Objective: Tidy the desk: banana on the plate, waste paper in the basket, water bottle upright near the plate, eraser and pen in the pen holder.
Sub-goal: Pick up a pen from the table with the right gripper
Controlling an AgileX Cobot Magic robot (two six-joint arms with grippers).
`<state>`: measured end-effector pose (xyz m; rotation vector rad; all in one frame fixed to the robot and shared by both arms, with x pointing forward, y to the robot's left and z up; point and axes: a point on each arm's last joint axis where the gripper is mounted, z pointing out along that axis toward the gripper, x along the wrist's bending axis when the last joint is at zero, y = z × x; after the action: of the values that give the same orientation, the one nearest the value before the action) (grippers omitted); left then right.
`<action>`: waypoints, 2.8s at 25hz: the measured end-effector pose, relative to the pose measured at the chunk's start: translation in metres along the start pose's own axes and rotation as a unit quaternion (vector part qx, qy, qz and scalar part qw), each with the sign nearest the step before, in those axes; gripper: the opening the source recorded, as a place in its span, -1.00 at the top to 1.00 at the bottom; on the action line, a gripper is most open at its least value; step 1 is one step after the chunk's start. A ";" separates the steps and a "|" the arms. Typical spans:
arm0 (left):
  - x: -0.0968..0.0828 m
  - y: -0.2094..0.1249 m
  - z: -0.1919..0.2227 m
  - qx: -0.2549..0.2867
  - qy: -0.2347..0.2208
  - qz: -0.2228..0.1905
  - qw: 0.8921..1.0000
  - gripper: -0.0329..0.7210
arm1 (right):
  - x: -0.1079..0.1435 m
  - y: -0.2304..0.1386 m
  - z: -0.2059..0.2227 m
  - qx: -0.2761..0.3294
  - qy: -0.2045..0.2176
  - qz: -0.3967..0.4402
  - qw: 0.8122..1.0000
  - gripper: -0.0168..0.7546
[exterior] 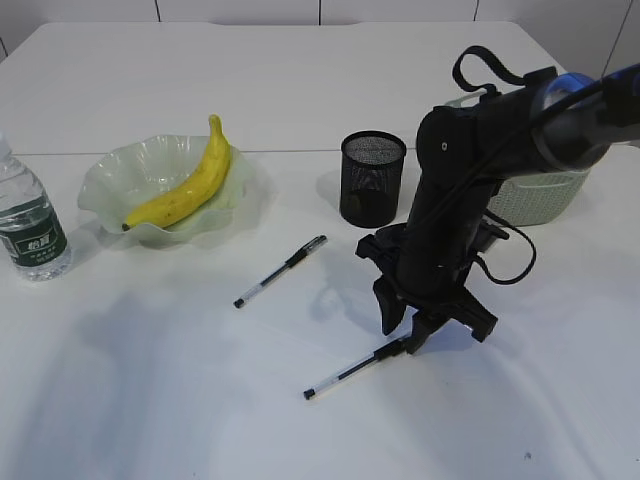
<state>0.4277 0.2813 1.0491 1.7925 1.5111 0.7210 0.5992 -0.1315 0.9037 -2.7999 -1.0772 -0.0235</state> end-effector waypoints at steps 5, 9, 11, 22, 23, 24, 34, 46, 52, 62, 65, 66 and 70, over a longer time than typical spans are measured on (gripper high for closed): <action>0.000 0.000 0.000 0.003 -0.001 0.000 1.000 -0.51 | 0.000 0.001 0.000 -0.005 0.003 -0.002 1.000 0.29; 0.000 -0.001 0.000 0.003 -0.001 0.000 1.000 -0.51 | 0.001 0.001 0.000 -0.005 0.003 -0.003 1.000 0.29; 0.000 -0.001 0.000 0.003 -0.001 0.000 1.000 -0.51 | 0.001 0.001 0.000 -0.005 0.003 -0.003 1.000 0.29; 0.000 -0.001 0.000 0.004 -0.001 0.000 1.000 -0.51 | 0.000 0.001 0.003 -0.005 0.000 -0.003 1.000 0.29; 0.000 -0.001 0.000 0.004 -0.001 0.000 1.000 -0.51 | 0.000 0.001 0.003 -0.005 -0.001 -0.003 1.000 0.29; 0.000 -0.001 0.000 0.004 -0.001 0.000 1.000 -0.51 | 0.000 0.001 0.003 -0.005 -0.001 -0.003 1.000 0.29; -0.001 -0.002 0.000 0.010 -0.003 0.000 1.000 -0.51 | 0.001 0.002 0.004 -0.006 0.000 -0.003 1.000 0.29; -0.001 -0.003 0.000 0.018 -0.005 0.000 1.000 -0.51 | 0.001 0.002 0.004 -0.008 0.004 -0.002 1.000 0.31; -0.001 -0.004 0.000 0.020 -0.006 0.000 1.000 -0.51 | 0.003 0.004 0.004 -0.015 0.014 -0.004 1.000 0.31; -0.001 -0.004 0.000 0.021 -0.006 0.000 1.000 -0.51 | 0.009 0.006 0.004 -0.032 0.046 -0.035 0.998 0.31; -0.001 -0.004 0.000 0.021 -0.006 0.000 1.000 -0.51 | 0.009 0.006 0.004 -0.031 0.043 -0.051 0.997 0.31; -0.001 -0.004 0.000 0.021 -0.006 0.000 1.000 -0.51 | 0.008 0.006 0.004 -0.029 0.040 -0.054 0.997 0.31; -0.001 -0.004 0.000 0.021 -0.006 0.000 1.000 -0.51 | 0.007 0.005 0.004 -0.025 0.032 -0.056 0.998 0.31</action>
<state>0.4251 0.2806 1.0462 1.8251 1.5285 0.6810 0.6076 -0.1302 0.8994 -2.7585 -1.2330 -0.1547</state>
